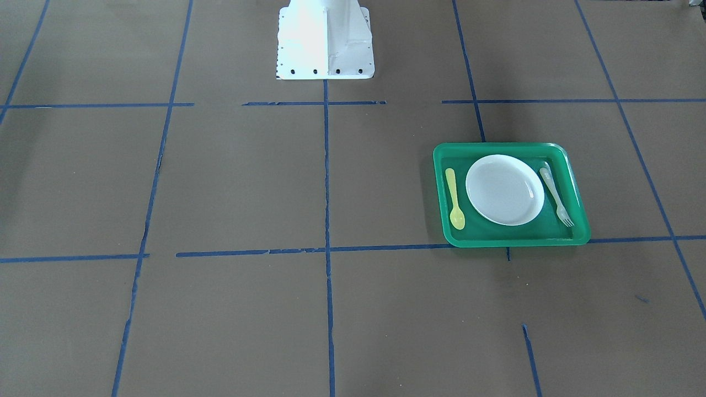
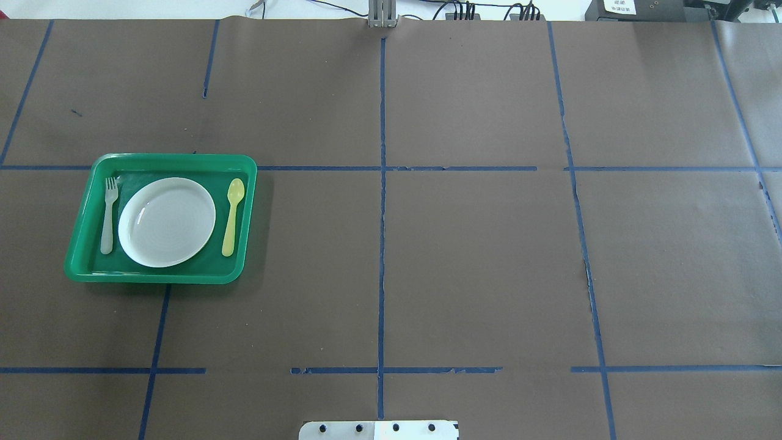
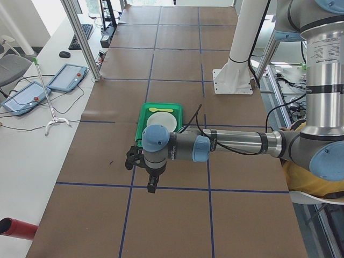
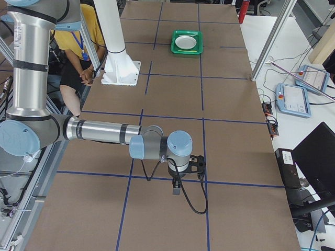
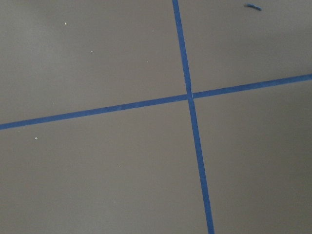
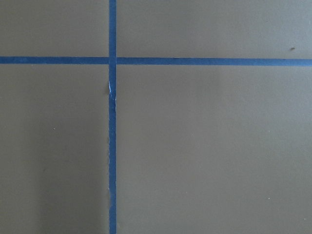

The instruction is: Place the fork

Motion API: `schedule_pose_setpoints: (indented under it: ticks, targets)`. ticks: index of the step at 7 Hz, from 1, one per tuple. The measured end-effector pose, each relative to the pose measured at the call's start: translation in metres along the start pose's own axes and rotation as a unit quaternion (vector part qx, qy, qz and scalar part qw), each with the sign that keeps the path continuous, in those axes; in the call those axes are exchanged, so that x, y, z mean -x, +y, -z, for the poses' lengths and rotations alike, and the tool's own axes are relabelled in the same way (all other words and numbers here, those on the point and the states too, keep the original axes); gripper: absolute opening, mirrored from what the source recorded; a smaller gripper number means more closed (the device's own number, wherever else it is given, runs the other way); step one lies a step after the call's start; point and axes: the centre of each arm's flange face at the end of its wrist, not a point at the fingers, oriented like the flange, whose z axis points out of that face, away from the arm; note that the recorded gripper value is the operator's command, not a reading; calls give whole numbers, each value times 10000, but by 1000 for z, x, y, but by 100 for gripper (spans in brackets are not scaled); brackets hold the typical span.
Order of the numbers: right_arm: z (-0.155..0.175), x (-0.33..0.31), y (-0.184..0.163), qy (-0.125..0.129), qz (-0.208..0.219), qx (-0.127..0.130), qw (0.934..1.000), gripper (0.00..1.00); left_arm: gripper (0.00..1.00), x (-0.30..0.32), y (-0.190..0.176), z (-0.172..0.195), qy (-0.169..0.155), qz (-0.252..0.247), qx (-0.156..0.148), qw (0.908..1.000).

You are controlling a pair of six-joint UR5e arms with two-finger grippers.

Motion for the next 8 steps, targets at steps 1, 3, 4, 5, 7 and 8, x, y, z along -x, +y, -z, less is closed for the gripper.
schedule_pose_setpoints:
  ticks: [1,3,4,5,7,8]
  targets:
    - [0,0,0,3,-1,0,10000,100,100,0,-1,0,14,-7,-7,10000]
    - [0,0,0,4,1,-1,10000,100,100,-1,-1,0,49,-14,-15,10000]
    - [0,0,0,0,4,-2,10000,100,100,-1,-2,0,55,-11,-16,10000]
    - [0,0,0,-1,2,-1,10000,100,100,-1,-4,0,58,-8,-18,10000]
    - [0,0,0,1,1,-2,10000,100,100,0,-4,0,59,-5,-18,10000]
    - [0,0,0,0,0,-1,10000,100,100,0,-4,0,57,-5,-18,10000]
